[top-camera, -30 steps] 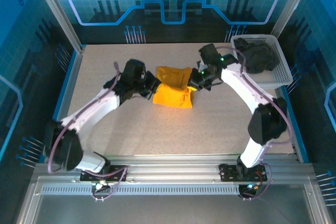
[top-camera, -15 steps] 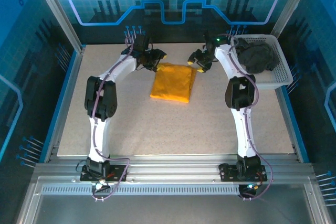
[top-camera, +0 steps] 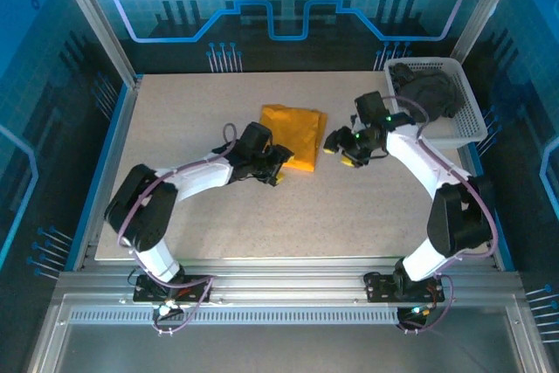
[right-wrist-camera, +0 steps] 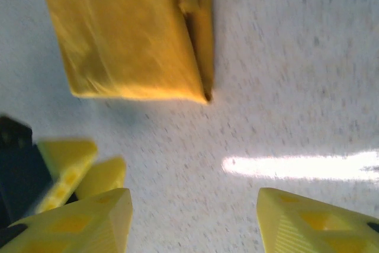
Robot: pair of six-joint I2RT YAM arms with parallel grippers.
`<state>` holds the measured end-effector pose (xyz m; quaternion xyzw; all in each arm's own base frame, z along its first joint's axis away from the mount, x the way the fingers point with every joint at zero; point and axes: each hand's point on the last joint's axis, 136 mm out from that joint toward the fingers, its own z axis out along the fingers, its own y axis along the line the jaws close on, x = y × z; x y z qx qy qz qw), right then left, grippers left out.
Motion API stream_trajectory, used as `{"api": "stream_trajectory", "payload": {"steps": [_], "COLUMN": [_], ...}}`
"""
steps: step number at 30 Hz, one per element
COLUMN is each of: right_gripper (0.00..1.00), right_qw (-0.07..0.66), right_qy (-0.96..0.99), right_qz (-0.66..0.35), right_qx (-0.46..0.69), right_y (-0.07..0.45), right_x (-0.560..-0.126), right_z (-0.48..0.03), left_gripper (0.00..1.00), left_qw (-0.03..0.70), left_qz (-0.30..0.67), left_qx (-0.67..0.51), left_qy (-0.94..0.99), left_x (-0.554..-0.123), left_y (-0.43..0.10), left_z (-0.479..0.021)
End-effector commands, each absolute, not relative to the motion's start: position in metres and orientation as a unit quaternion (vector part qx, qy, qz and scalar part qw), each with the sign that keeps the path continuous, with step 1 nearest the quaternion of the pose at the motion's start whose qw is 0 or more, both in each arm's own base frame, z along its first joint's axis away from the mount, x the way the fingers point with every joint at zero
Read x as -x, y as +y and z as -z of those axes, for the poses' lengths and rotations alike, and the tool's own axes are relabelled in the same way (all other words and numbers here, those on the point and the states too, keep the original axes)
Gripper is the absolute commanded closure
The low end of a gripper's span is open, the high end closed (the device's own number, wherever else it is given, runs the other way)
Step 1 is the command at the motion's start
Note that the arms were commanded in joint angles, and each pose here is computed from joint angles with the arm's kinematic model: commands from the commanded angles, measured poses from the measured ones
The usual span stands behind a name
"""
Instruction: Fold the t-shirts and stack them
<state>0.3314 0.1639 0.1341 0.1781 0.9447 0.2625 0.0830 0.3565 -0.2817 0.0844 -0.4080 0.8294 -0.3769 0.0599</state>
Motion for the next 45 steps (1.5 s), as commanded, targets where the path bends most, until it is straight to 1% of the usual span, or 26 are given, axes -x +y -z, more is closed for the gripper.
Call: {"api": "stream_trajectory", "payload": {"steps": [1, 6, 7, 9, 10, 11, 12, 13, 18, 22, 23, 29, 32, 35, 37, 45], "right_gripper": [0.41, 0.41, 0.41, 0.41, 0.41, 0.41, 0.42, 0.42, 0.42, 0.43, 0.43, 0.44, 0.44, 0.44, 0.44, 0.44], "right_qw": [0.089, 0.096, 0.099, 0.102, 0.103, 0.104, 0.105, 0.105, 0.112, 0.113, 0.113, 0.109, 0.105, 0.104, 0.101, 0.095], "right_qy": [0.938, 0.937, 0.937, 0.937, 0.937, 0.936, 0.936, 0.936, 0.934, 0.935, 0.936, 0.936, 0.938, 0.939, 0.940, 0.943], "right_qz": [-0.288, -0.290, -0.291, -0.292, -0.293, -0.293, -0.295, -0.295, -0.304, -0.305, -0.305, -0.307, -0.303, -0.299, -0.297, -0.293], "right_qx": [-0.169, -0.167, -0.164, -0.164, -0.162, -0.162, -0.161, -0.160, -0.149, -0.139, -0.138, -0.134, -0.134, -0.132, -0.132, -0.125], "right_y": [0.173, 0.169, 0.168, 0.166, 0.166, 0.165, 0.165, 0.165, 0.167, 0.168, 0.168, 0.173, 0.175, 0.178, 0.181, 0.195], "right_x": [-0.319, -0.301, -0.298, -0.295, -0.293, -0.292, -0.291, -0.290, -0.287, -0.287, -0.287, -0.292, -0.296, -0.299, -0.301, -0.306], "right_z": [-0.136, -0.144, -0.147, -0.151, -0.153, -0.155, -0.157, -0.158, -0.168, -0.174, -0.174, -0.175, -0.173, -0.173, -0.172, -0.170], "left_gripper": [0.40, 0.41, 0.42, 0.51, 0.62, 0.79, 0.93, 1.00, 1.00, 1.00, 1.00, 1.00, 1.00, 1.00, 1.00, 1.00], "left_qw": [0.098, 0.112, 0.115, 0.122, 0.128, 0.136, 0.143, 0.152, 0.194, 0.222, 0.229, 0.258, 0.268, 0.275, 0.279, 0.279], "left_qz": [0.398, 0.379, 0.376, 0.368, 0.367, 0.367, 0.365, 0.362, 0.358, 0.359, 0.357, 0.329, 0.315, 0.312, 0.318, 0.352], "left_qx": [0.450, 0.493, 0.501, 0.514, 0.521, 0.531, 0.540, 0.552, 0.574, 0.556, 0.555, 0.553, 0.574, 0.595, 0.598, 0.615], "left_qy": [0.794, 0.775, 0.771, 0.765, 0.760, 0.752, 0.744, 0.736, 0.711, 0.716, 0.715, 0.721, 0.707, 0.687, 0.681, 0.649], "left_x": [-0.393, -0.414, -0.418, -0.426, -0.431, -0.436, -0.439, -0.443, -0.460, -0.474, -0.477, -0.488, -0.491, -0.496, -0.504, -0.546], "left_y": [-0.296, -0.296, -0.296, -0.292, -0.290, -0.284, -0.277, -0.267, -0.193, -0.122, -0.097, 0.012, 0.054, 0.082, 0.092, 0.097], "left_z": [-0.085, -0.045, -0.038, -0.028, -0.024, -0.021, -0.019, -0.019, -0.036, -0.057, -0.060, -0.062, -0.055, -0.050, -0.049, -0.039]}}
